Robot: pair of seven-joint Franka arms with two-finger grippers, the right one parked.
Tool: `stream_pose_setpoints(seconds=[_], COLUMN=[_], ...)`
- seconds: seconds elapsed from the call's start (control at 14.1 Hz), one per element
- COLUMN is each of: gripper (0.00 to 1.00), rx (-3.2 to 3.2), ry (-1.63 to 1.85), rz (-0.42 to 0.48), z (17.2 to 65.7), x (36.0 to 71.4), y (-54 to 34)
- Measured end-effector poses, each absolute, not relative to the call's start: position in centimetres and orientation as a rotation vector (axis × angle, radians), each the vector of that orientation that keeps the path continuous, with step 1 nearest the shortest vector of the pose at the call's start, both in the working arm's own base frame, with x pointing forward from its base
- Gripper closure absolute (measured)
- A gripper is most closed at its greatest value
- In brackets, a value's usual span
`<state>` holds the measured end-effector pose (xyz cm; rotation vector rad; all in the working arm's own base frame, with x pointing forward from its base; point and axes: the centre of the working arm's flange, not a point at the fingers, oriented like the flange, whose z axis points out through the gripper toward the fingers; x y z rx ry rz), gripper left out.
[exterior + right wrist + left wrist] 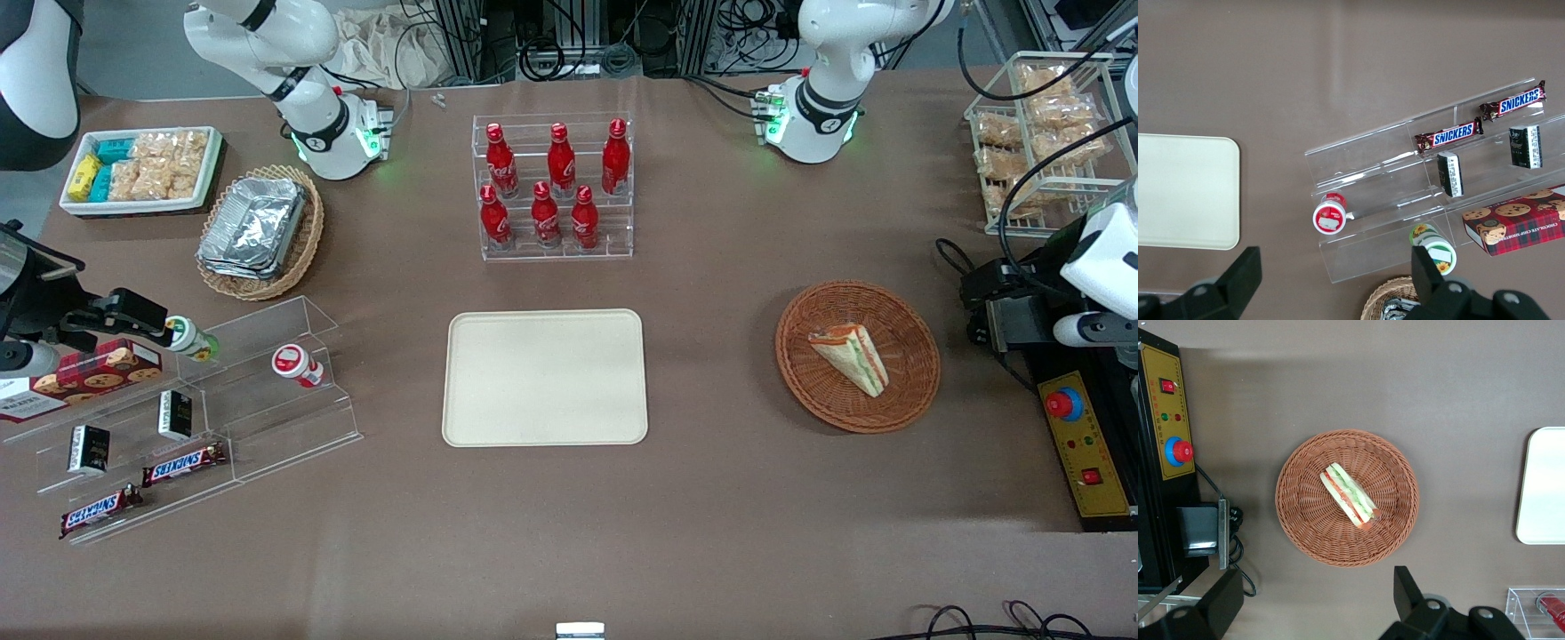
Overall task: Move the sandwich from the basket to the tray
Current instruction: 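Move the left gripper down over the sandwich in the wicker basket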
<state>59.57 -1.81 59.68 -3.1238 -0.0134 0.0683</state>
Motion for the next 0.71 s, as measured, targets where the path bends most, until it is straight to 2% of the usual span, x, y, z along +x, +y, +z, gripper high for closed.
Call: stream_pose_setpoints(seconds=[0.43,0.71], gripper=[0.00,0.00], rx=[-3.122,-3.111], ry=[-0.056,-0.194], rz=[0.075,0.169], z=[59.6,55.0], x=[59.5,59.5], y=[-1.9,-2.0])
